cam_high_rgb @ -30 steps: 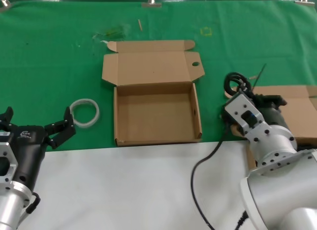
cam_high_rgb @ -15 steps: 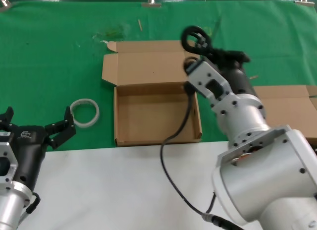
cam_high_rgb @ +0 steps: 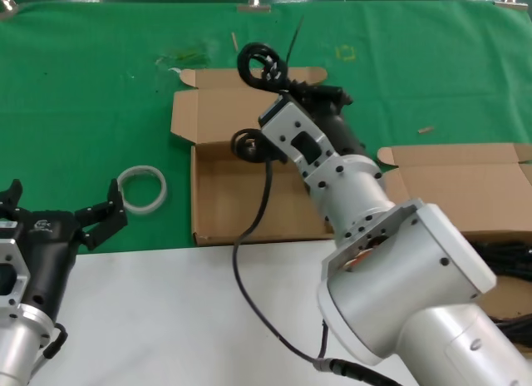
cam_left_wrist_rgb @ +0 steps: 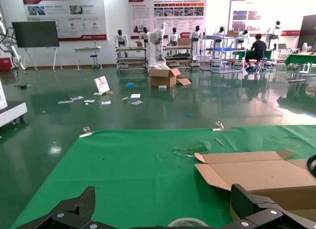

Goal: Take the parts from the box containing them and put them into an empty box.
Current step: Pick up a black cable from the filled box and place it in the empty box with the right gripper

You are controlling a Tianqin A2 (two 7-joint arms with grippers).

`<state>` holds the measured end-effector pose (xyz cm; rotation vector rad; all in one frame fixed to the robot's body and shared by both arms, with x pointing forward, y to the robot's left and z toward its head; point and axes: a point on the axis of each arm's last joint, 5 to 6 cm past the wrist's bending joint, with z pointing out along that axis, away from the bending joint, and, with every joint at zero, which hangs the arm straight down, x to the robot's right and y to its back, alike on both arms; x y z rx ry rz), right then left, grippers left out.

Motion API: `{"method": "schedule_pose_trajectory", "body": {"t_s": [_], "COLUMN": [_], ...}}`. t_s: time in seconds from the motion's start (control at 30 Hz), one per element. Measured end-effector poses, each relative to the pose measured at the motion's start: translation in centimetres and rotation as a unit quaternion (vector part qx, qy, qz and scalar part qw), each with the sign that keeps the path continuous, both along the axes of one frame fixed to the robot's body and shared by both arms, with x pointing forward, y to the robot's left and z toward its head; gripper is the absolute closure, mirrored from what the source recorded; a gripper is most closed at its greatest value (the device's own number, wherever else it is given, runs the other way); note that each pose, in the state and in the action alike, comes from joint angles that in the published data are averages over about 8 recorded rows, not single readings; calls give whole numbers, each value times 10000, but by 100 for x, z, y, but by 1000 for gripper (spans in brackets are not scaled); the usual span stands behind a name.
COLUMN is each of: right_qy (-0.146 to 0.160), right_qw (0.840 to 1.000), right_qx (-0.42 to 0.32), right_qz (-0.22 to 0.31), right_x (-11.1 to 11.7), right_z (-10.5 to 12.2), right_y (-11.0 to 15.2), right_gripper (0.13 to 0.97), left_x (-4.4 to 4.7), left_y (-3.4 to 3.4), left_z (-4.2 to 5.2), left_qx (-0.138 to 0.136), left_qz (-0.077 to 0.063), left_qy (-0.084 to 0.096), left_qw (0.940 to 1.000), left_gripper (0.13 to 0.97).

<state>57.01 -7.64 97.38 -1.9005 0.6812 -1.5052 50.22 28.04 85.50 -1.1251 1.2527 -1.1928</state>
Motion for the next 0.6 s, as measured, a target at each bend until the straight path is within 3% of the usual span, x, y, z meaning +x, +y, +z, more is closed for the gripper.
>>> {"method": "schedule_pose_trajectory", "body": {"t_s": [0.6], "right_qy": [433], "right_qw": [9967], "right_qx": [581], "right_qz": [357], "right_x": [178], "right_z": [-498], "right_y": [210], "right_gripper": [894], "left_x": [0], "left_y": [0], "left_z": [0], "left_qx": [0], "left_qz": [0], "left_qy": [0], "left_qw": [10000], "left_gripper": [132]}}
